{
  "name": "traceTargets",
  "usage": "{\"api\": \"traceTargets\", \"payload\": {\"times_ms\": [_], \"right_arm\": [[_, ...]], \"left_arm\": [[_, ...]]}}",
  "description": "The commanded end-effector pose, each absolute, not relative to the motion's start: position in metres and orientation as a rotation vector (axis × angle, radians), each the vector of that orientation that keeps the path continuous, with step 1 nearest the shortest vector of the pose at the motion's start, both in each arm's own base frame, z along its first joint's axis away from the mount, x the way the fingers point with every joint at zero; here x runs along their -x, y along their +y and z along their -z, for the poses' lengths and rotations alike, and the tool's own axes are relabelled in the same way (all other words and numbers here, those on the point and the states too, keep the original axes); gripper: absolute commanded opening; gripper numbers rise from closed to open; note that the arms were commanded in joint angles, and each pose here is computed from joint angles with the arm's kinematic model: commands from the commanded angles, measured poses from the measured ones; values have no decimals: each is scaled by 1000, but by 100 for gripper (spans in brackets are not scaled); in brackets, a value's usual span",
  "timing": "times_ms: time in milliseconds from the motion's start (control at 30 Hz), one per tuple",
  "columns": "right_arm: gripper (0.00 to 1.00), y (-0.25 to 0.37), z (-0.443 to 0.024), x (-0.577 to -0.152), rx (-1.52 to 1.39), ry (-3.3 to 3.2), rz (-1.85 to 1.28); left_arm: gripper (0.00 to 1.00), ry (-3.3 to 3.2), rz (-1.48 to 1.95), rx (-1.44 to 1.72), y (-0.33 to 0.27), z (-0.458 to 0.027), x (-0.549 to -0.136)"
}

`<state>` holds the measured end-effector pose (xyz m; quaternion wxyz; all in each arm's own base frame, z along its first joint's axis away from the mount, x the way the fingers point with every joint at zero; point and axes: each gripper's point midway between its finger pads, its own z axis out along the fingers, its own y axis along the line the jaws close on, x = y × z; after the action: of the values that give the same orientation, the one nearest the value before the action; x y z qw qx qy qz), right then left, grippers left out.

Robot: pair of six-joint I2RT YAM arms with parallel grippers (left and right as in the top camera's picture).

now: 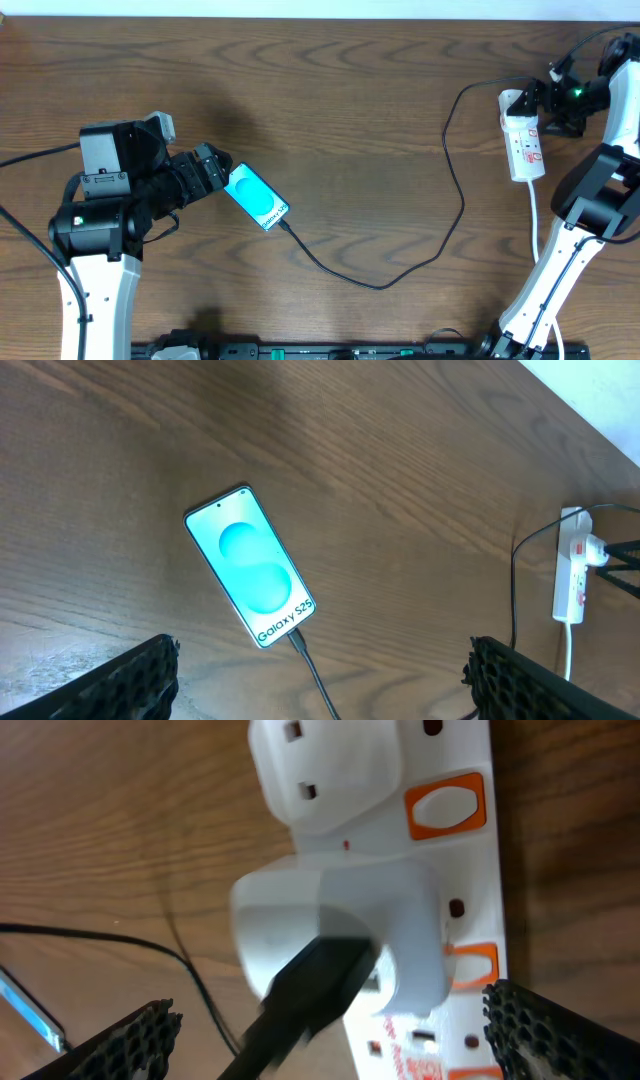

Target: Plug charger to phone and switch on socket

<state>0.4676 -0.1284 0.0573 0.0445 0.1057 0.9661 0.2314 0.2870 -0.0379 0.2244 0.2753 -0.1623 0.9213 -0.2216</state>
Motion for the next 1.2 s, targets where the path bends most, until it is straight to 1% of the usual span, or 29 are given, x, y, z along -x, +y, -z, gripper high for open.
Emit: {"api": "traceTargets", "payload": {"times_ms": [0,633,833,1167], "right_arm": [[97,-127,-50,-472,-289,2951,-711],[98,-112,-48,-480,-320,2949,-719],[98,-104,-48,-482,-299,2955,-720],[97,-101,-43,-480,-354,2970,-733]], "left_arm": [[92,2480,572,447,-34,-222,-286],[92,2496,573,454,-34,-217,-288],[92,2500,573,456,-34,-216,-288],[93,2500,573,456,-34,-216,-288]]}}
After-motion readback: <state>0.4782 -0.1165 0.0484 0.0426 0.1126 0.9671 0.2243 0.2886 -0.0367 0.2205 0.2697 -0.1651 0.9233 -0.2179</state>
